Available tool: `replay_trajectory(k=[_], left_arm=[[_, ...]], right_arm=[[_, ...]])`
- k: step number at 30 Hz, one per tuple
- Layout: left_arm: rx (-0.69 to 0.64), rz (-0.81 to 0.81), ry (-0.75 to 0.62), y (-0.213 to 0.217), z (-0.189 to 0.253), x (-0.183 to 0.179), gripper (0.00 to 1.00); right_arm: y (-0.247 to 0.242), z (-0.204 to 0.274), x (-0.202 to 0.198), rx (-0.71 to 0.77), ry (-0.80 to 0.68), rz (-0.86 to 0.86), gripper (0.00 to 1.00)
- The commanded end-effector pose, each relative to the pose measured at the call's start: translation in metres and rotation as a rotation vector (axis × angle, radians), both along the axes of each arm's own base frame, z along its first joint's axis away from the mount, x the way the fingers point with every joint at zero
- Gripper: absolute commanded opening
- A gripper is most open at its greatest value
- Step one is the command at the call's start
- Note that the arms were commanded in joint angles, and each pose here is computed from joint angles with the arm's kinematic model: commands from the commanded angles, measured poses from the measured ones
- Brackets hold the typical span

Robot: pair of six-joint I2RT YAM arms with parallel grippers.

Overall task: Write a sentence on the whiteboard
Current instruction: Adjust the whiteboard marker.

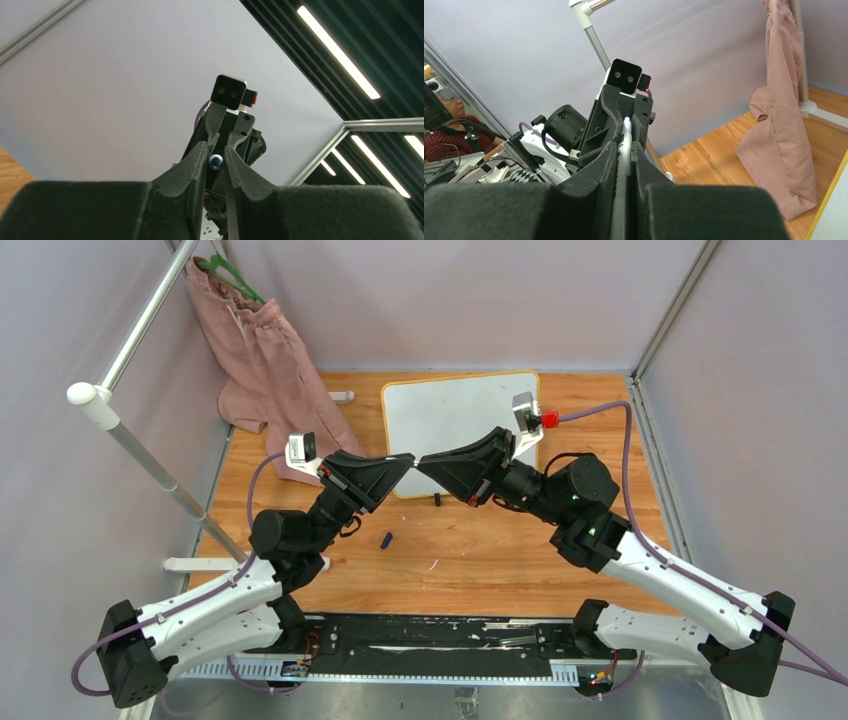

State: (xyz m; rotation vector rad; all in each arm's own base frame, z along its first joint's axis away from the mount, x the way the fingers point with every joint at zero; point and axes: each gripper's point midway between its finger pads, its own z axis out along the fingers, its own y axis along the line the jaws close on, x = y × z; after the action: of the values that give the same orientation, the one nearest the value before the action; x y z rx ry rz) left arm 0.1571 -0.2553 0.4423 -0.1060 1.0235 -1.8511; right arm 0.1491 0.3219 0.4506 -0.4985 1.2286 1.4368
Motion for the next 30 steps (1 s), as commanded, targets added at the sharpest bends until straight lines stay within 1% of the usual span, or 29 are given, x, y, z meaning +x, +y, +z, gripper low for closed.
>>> replay_trajectory(k=[1, 2, 4, 6, 9, 13, 14, 17, 19, 21, 24, 30], left_arm=[[0.006, 0.032, 0.007, 0.0018, 0.0022, 0.0029, 0.27], [0.004, 0.035, 0.009, 0.003, 0.0016, 0.0029, 0.24], [0.001, 0.038, 0.008, 0.004, 0.0021, 0.0028, 0.14], [0.0, 0.037, 0.006, 0.0039, 0.0023, 0.0026, 0.06], [-0.007, 0.034, 0.003, 0.0046, 0.0043, 0.0016, 0.0], [-0.009, 0.033, 0.001, 0.0055, 0.0052, 0.0007, 0.0], [-0.008, 0.034, -0.001, 0.0055, 0.0053, 0.0006, 0.0], [-0.006, 0.033, 0.001, 0.005, 0.0042, 0.0009, 0.0], [-0.004, 0.032, 0.001, 0.0047, 0.0037, 0.0009, 0.0], [0.0, 0.031, 0.001, 0.0043, 0.0035, 0.0006, 0.0], [0.009, 0.033, 0.006, 0.0038, 0.0018, 0.0011, 0.0], [0.009, 0.031, 0.01, 0.0031, 0.0016, 0.0017, 0.0]], right_arm=[[-0.012, 0.0223, -0.0103, 0.04, -0.059, 0.006, 0.0], [-0.0126, 0.0221, -0.0111, 0.04, -0.06, 0.007, 0.0], [-0.0126, 0.0206, -0.0117, 0.036, -0.059, 0.01, 0.0], [-0.0126, 0.0194, -0.0125, 0.033, -0.059, 0.012, 0.0], [-0.0128, 0.0192, -0.013, 0.03, -0.063, 0.014, 0.0], [-0.012, 0.0181, -0.0141, 0.024, -0.054, 0.023, 0.0], [-0.0115, 0.0174, -0.014, 0.023, -0.049, 0.025, 0.03], [-0.012, 0.0171, -0.0127, 0.025, -0.039, 0.019, 0.23], [-0.0131, 0.0178, -0.0119, 0.028, -0.036, 0.012, 0.31], [-0.0147, 0.02, -0.0114, 0.033, -0.034, 0.005, 0.36], [-0.0146, 0.0202, -0.0107, 0.034, -0.034, 0.002, 0.39], [-0.0109, 0.0187, -0.0127, 0.025, -0.031, 0.024, 0.38]])
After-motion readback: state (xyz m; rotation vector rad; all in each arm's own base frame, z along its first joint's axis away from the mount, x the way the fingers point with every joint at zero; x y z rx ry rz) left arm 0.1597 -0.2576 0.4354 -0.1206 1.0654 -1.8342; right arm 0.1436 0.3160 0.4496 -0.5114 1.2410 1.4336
